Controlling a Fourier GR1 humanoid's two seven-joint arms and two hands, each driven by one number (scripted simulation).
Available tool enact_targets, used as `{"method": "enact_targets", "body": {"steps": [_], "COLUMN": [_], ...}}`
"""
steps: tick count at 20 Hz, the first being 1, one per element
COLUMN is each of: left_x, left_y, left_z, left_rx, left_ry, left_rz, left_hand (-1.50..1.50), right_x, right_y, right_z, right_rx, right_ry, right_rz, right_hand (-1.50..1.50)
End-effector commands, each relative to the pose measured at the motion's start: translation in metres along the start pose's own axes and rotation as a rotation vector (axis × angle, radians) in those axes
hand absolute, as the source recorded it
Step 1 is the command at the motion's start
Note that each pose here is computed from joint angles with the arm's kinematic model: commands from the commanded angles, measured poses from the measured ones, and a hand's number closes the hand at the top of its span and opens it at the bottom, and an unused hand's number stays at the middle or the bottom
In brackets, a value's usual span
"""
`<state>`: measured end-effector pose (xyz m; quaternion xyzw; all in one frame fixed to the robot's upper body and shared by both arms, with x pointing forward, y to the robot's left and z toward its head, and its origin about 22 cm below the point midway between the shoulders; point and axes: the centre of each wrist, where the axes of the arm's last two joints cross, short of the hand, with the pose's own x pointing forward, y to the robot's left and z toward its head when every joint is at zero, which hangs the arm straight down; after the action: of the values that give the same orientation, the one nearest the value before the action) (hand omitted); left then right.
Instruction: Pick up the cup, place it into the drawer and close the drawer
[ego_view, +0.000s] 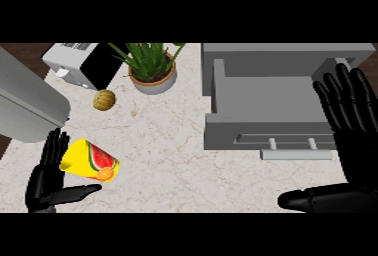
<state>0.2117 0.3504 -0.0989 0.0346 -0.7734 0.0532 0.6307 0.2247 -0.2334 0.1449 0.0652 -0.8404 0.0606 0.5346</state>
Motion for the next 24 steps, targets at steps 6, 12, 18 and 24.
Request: {"method": "enact_targets", "body": {"steps": [6, 12, 18, 24], "left_x": [-0.022, -0.047, -0.049, -0.047], "left_y": [0.008, -0.016, -0.029, -0.031], "left_z": [0.006, 0.017, 0.008, -0.011], "left_rx": [-0.036, -0.026, -0.053, -0.109], "left_ry": [0.05, 0.045, 0.066, 0.04], "left_rz": [0.063, 0.132, 0.202, 0.309], "left_hand": [-1.5, -1.5, -1.5, -1.5], "right_x": [-0.01, -0.005, 0.001, 0.002], "right_y": [0.001, -0.008, 0.006, -0.004], "right_z": [0.009, 0.01, 0.016, 0.007], "right_rx": [-0.007, 0.003, 0.002, 0.0], "right_ry": [-0.015, -0.004, 0.016, 0.005], "right_rz": [-0.026, -0.016, -0.019, -0.019], "right_hand": [-1.5, -1.5, -1.5, -1.5]}}
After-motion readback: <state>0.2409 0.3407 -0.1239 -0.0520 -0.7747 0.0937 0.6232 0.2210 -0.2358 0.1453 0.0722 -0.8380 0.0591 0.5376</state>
